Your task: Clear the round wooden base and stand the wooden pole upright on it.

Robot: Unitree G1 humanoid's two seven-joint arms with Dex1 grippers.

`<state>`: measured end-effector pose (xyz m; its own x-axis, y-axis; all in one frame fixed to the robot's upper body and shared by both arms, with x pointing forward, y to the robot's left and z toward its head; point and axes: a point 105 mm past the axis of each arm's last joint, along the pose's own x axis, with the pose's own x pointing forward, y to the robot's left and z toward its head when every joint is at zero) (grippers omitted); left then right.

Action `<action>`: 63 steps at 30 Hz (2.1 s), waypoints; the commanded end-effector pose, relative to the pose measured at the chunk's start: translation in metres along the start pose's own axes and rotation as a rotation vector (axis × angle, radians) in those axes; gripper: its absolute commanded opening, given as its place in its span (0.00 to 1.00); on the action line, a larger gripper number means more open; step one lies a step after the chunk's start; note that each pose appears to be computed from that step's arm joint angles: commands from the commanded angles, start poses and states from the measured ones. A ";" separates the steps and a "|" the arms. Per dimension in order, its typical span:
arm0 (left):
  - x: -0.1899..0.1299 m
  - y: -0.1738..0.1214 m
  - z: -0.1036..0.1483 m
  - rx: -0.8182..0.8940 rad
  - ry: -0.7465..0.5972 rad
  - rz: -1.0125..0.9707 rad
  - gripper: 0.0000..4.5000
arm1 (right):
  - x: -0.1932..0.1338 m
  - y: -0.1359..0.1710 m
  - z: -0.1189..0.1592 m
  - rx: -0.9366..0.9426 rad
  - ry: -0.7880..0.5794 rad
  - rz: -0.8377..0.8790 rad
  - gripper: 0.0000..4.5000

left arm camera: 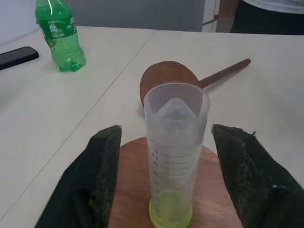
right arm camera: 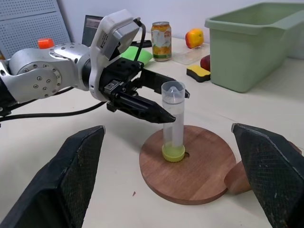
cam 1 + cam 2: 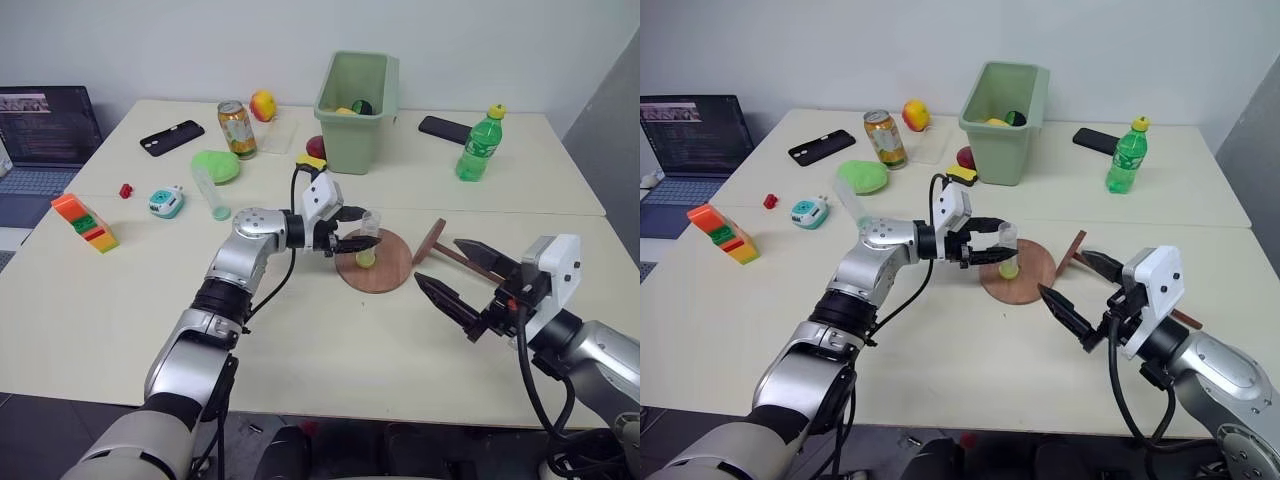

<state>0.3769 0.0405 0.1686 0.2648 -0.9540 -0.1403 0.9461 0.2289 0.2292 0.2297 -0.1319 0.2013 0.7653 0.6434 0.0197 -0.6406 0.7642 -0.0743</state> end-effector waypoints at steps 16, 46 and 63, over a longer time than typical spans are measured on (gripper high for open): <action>-0.074 0.092 0.036 -0.043 -0.101 0.579 0.27 | 0.010 0.016 0.019 -0.022 -0.074 0.093 1.00; -0.136 0.096 0.001 -0.177 -0.062 0.924 0.99 | 0.029 0.019 0.032 -0.022 -0.093 0.214 1.00; -0.106 -0.031 0.056 -0.076 0.054 0.123 1.00 | 0.012 -0.079 -0.009 -0.246 0.322 0.039 1.00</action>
<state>0.3296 0.1452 0.2280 0.5188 -0.8419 -0.1483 0.8523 0.4960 0.1663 0.2799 -0.1698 0.1941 0.7247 0.6330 -0.2723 -0.6883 0.6837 -0.2425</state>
